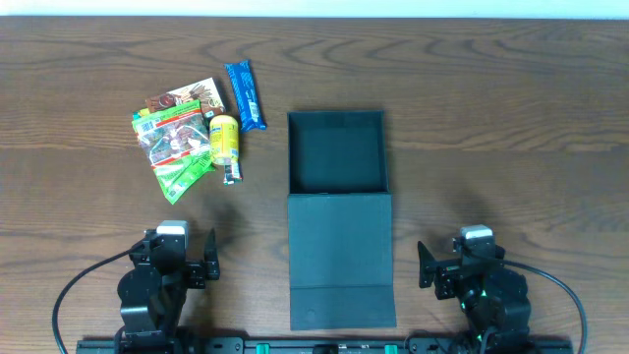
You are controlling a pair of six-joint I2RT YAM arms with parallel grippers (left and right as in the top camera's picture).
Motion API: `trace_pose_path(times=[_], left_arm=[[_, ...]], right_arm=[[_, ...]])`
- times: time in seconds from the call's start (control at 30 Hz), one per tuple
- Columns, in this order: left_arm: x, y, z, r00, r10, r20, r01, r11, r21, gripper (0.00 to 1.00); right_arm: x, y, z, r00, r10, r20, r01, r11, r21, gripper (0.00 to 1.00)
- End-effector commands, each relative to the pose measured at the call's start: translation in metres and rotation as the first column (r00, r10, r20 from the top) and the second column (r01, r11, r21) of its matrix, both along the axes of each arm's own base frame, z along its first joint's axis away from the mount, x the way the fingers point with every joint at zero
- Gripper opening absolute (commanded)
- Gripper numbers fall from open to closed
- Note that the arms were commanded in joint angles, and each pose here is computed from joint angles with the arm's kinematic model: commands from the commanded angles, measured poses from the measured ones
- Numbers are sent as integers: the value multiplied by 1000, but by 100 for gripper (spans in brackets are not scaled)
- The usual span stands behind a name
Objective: Pack container
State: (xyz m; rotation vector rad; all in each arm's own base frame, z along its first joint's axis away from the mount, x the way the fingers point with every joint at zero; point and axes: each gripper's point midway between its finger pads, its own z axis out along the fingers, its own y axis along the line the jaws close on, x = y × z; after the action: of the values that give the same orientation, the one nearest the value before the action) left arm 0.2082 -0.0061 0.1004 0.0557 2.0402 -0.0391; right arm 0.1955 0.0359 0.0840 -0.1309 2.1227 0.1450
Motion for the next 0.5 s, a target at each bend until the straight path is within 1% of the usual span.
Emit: trace_pose_path(times=[0.0,0.07,0.1,0.13,0.17,0.23,0.27,0.33,0.4,0.47], left_arm=[[0,-1,-4,1000,-15,-5,15,1000,10,95],[0,-1,-4,1000,-15,-4,15,1000,10,95],[0,-1,-4,1000,-15,-5,15,1000,10,95],[0,-1,-4,1000,-15,-5,15,1000,10,95],[0,-1,-4,1000,-15,-4,15,1000,10,96],[0,-1,-4,1000,-15,-5,15,1000,10,95],[0,-1,-4,1000,-15,-5,15,1000,10,95],[0,-1,-4,1000,-15,-5,15,1000,10,95],[0,-1,-4,1000,-15,-5,15,1000,10,95],[0,-1,-4,1000,-14,-5,14,1000,10,95]], right_arm=[[1,3,2,1000,-1,10,1,1000,31,99],[3,12,9,1000,-11,17,8,988,152,99],[5,18,15,1000,-24,18,19,972,236,99],[6,27,23,999,-41,5,36,924,380,99],[4,37,28,999,-41,-36,53,858,512,99],[-5,57,29,989,7,-144,94,726,681,99],[-9,62,28,981,29,-190,120,680,723,99],[-9,62,28,980,19,-197,134,669,731,99],[-9,64,29,973,15,-230,171,620,765,99],[-10,70,37,980,60,-190,112,622,775,99]])
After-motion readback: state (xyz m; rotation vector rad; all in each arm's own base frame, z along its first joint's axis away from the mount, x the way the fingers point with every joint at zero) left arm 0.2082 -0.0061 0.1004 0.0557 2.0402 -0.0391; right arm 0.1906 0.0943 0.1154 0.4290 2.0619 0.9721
